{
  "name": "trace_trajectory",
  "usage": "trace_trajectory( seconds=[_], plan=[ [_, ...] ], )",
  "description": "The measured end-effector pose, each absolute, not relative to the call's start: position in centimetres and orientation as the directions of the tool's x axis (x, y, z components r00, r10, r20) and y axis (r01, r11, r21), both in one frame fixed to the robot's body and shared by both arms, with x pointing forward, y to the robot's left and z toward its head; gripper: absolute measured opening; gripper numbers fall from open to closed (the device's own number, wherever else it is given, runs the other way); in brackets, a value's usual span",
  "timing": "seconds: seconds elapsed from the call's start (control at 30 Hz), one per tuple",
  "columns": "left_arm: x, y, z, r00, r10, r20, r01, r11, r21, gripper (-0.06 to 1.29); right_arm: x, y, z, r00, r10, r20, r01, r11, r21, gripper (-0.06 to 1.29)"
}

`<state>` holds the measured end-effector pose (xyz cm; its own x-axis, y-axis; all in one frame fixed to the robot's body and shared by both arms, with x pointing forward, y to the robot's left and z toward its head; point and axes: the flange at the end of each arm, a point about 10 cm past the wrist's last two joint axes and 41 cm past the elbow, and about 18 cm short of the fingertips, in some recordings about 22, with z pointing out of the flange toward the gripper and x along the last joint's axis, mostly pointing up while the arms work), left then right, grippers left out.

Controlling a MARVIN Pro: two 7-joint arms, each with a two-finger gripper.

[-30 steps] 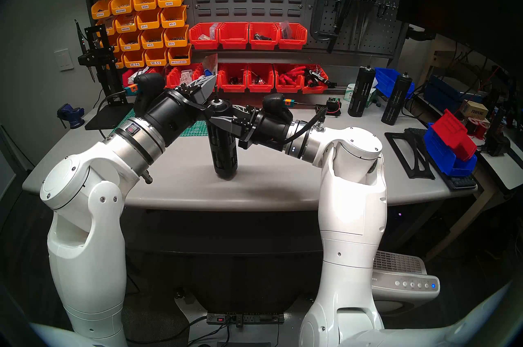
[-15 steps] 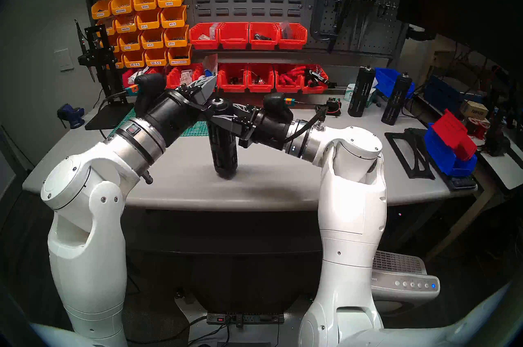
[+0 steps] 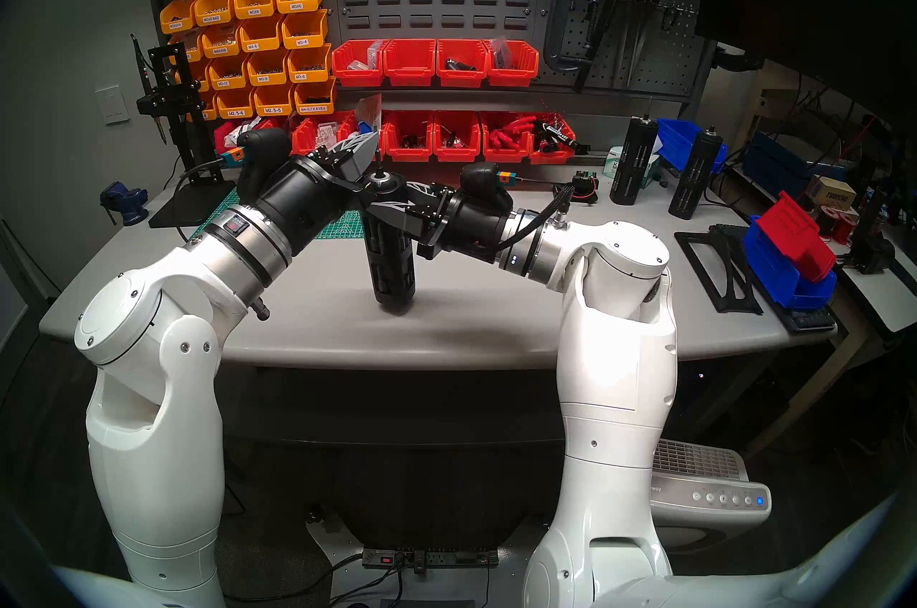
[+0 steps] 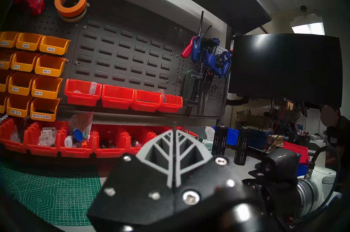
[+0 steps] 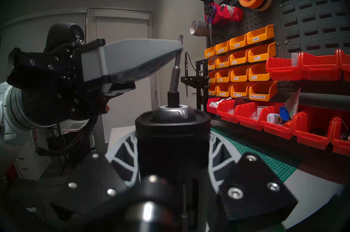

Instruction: Pick a screwdriver bit and insert it into the screwdriver

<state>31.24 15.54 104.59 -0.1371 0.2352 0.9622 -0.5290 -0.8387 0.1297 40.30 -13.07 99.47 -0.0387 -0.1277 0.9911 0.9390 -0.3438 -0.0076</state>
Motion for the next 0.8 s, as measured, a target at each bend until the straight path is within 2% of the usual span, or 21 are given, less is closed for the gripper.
trace_trajectory(
  seconds=[0.8],
  plan=[
    [30.67, 15.57, 104.22, -0.174, 0.211, 0.962, -0.541, -0.837, 0.085, -0.02, 40.83, -13.19, 100.16, -0.009, -0.166, 0.986, 0.929, -0.367, -0.053, 0.42]
  ],
)
